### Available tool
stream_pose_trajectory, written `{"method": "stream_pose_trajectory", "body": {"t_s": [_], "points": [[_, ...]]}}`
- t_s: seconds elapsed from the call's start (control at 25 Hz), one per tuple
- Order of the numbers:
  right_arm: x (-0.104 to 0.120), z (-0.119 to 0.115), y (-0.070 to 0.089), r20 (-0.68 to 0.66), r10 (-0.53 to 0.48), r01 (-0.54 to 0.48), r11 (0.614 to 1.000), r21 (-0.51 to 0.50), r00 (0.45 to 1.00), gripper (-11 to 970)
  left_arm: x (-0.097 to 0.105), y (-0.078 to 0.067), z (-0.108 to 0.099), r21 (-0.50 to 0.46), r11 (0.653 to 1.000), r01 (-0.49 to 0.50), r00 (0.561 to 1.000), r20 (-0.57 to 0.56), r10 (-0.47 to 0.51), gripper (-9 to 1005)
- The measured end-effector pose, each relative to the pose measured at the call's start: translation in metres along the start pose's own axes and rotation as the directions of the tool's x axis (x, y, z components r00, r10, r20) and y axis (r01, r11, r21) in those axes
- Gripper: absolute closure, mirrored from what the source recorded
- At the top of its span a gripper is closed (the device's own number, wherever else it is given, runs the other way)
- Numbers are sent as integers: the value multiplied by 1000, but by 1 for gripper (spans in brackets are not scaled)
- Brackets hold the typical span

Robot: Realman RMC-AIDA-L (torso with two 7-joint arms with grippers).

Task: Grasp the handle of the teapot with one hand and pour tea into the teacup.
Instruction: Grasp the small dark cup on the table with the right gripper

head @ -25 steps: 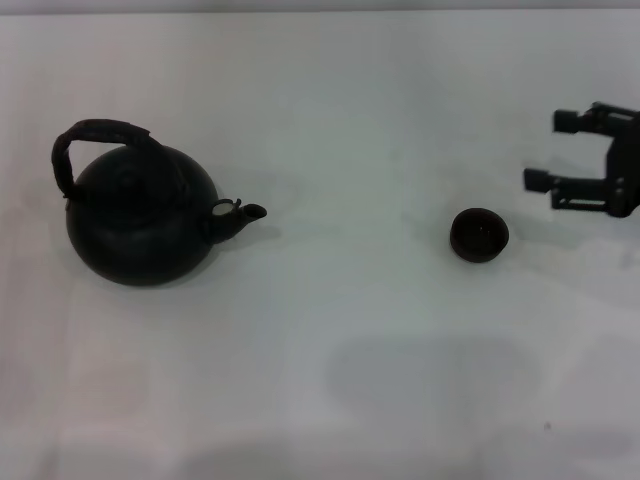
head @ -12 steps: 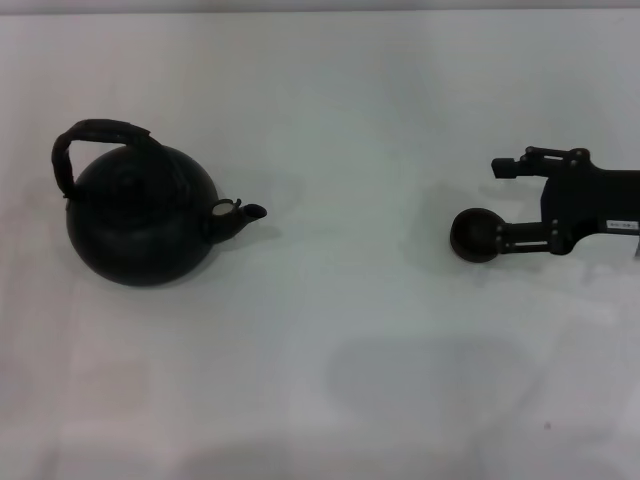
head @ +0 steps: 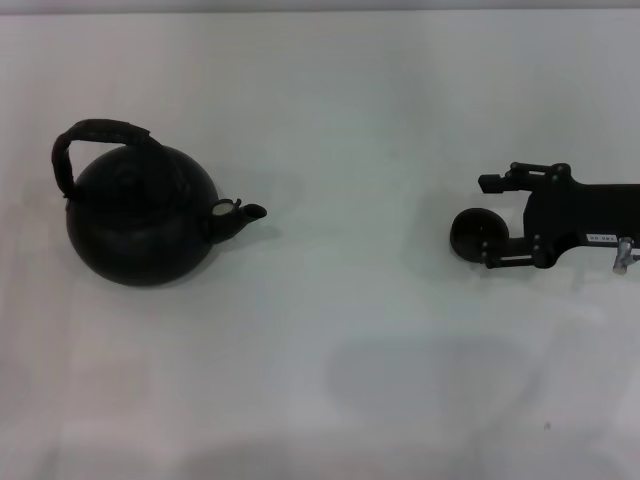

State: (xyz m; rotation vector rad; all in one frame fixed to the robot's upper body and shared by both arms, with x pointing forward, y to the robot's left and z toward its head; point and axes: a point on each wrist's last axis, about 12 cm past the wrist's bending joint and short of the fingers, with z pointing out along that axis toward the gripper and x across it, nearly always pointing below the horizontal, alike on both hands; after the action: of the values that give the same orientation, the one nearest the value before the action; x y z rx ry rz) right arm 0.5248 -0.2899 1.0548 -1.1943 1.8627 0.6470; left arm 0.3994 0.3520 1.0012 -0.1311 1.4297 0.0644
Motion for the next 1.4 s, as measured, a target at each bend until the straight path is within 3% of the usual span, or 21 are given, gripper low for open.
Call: {"method": "stream_pose_trajectory", "body": {"t_s": [1.4], "points": [[14,19,2,-111,-39,42,999,24,993,113,0,0,4,1,1000,0,1000,2,0,166]]}}
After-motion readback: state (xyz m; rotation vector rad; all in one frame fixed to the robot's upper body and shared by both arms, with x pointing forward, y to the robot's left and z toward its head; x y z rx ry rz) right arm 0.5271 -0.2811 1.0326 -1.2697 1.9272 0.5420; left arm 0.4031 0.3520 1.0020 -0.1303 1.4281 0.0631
